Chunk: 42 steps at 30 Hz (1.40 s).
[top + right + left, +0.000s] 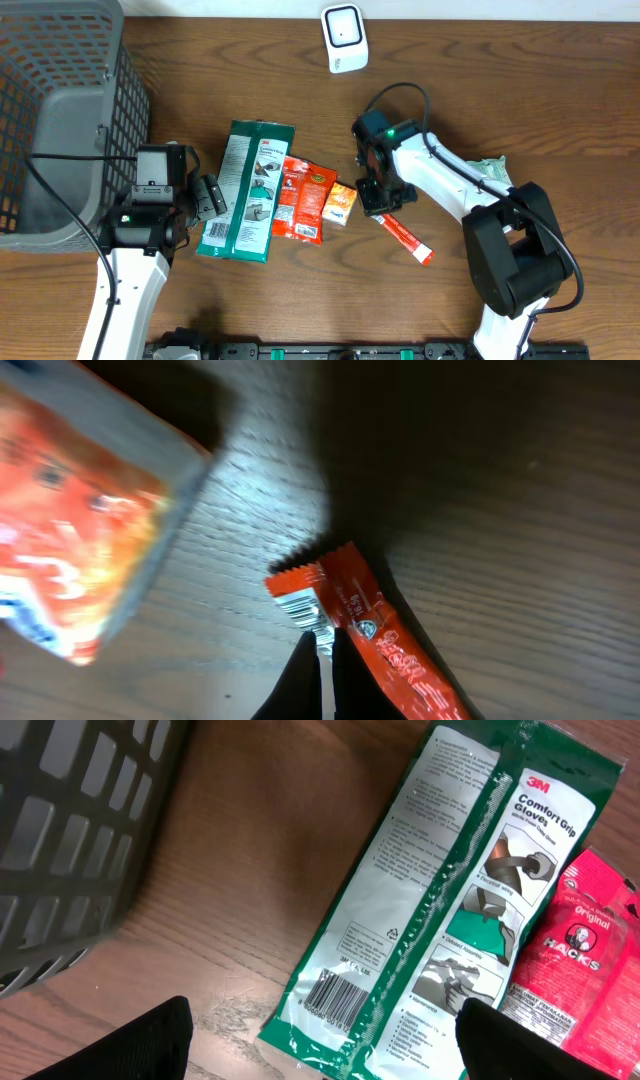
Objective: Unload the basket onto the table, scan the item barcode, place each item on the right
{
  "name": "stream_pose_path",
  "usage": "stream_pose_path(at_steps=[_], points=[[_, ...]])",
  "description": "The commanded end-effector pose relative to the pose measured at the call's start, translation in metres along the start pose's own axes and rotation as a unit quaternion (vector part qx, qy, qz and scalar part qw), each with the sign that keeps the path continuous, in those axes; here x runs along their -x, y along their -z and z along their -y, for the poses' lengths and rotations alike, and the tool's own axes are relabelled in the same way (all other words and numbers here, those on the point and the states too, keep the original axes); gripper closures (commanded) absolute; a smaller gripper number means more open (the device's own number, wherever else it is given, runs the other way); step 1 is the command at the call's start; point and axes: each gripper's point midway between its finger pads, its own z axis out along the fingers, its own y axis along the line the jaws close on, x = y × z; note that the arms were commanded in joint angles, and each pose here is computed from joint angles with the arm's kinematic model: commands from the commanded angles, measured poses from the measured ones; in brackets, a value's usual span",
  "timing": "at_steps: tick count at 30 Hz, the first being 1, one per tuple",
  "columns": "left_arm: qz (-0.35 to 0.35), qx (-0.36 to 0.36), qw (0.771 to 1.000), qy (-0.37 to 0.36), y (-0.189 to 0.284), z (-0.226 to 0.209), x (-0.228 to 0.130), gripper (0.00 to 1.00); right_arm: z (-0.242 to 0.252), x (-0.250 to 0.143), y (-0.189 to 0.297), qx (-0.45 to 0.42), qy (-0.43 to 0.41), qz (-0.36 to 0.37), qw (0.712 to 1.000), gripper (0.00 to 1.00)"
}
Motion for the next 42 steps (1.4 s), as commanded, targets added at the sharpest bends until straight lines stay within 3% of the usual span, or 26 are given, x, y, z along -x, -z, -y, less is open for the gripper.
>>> stream_pose_path(at_steps=[1,9,17,23,42], points=[[0.004,-0.004,1.000,0.003,0.002,0.002,0.005,0.15,0.004,-0.011,-0.007,-0.005,-0.006,-0.007,1.000,0.97],[0.005,-0.004,1.000,0.003,0.002,0.002,0.005,0.15,0.007,-0.019,-0.032,-0.002,-0.020,-0.003,1.000,0.99],[0.005,-0.004,1.000,0.003,0.002,0.002,0.005,0.15,-0.005,0.012,0.023,0.008,0.012,0.038,0.999,0.94],[0.004,-0.004,1.000,0.003,0.002,0.002,0.005,0.15,-0.004,0.009,0.034,0.004,0.007,0.025,1.000,0.91],[0.005,-0.004,1.000,0.003,0.002,0.002,0.005,0.15,0.013,-0.029,-0.031,-0.006,-0.020,-0.011,1.000,0.91]])
